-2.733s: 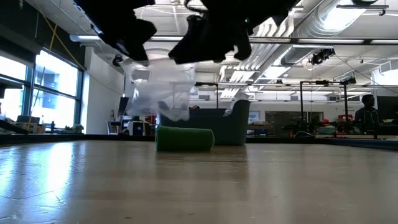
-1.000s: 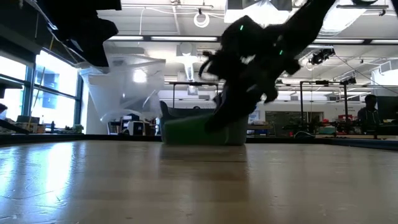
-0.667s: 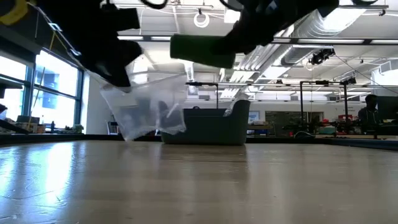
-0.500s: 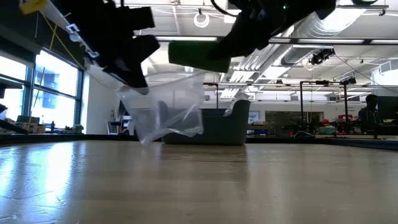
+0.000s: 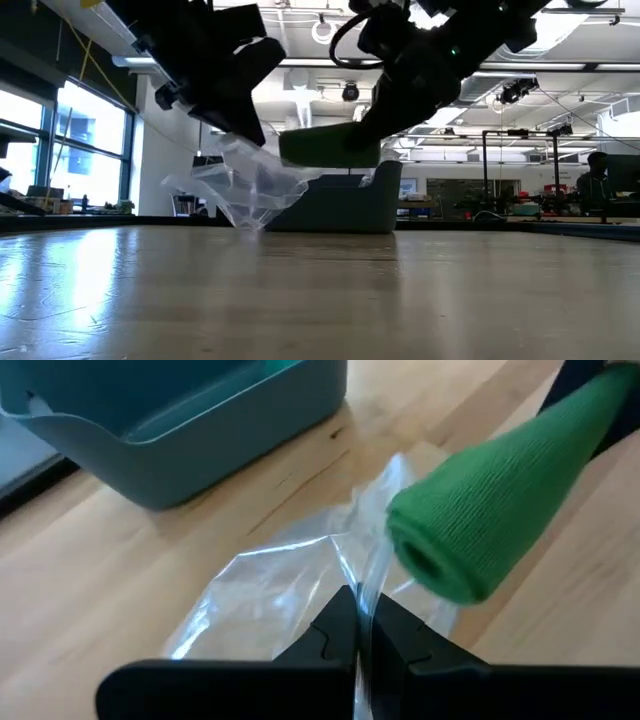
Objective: Roll bandage
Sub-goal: Put the green bandage into the transparent zip bag
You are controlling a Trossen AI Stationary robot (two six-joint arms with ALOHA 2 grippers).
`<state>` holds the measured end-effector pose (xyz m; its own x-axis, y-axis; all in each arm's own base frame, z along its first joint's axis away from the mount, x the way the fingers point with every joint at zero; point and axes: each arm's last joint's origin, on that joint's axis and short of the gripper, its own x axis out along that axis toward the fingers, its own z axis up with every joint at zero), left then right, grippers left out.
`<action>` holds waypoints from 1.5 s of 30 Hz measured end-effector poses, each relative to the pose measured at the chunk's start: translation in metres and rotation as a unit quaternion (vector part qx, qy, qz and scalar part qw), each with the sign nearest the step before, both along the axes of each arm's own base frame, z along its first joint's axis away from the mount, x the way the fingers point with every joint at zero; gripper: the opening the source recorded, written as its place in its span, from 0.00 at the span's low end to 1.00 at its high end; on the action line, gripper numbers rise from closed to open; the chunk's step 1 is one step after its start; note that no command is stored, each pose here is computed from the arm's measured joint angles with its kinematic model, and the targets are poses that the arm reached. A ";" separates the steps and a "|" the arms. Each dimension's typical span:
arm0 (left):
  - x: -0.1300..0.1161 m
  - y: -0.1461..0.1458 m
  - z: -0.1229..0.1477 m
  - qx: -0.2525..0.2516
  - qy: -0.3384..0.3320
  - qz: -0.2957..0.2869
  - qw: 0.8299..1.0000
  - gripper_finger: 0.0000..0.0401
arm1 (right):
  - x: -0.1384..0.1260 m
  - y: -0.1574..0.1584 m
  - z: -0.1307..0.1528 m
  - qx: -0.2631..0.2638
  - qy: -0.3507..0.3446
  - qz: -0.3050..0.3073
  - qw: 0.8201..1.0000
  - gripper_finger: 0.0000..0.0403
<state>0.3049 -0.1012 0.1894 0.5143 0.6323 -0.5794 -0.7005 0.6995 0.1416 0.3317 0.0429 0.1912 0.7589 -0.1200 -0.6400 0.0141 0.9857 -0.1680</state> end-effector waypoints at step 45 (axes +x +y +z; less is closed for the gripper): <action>0.028 -0.003 0.017 -0.046 -0.104 -0.065 0.991 0.00 | 0.021 -0.009 0.035 0.110 -0.061 -0.051 0.991 0.37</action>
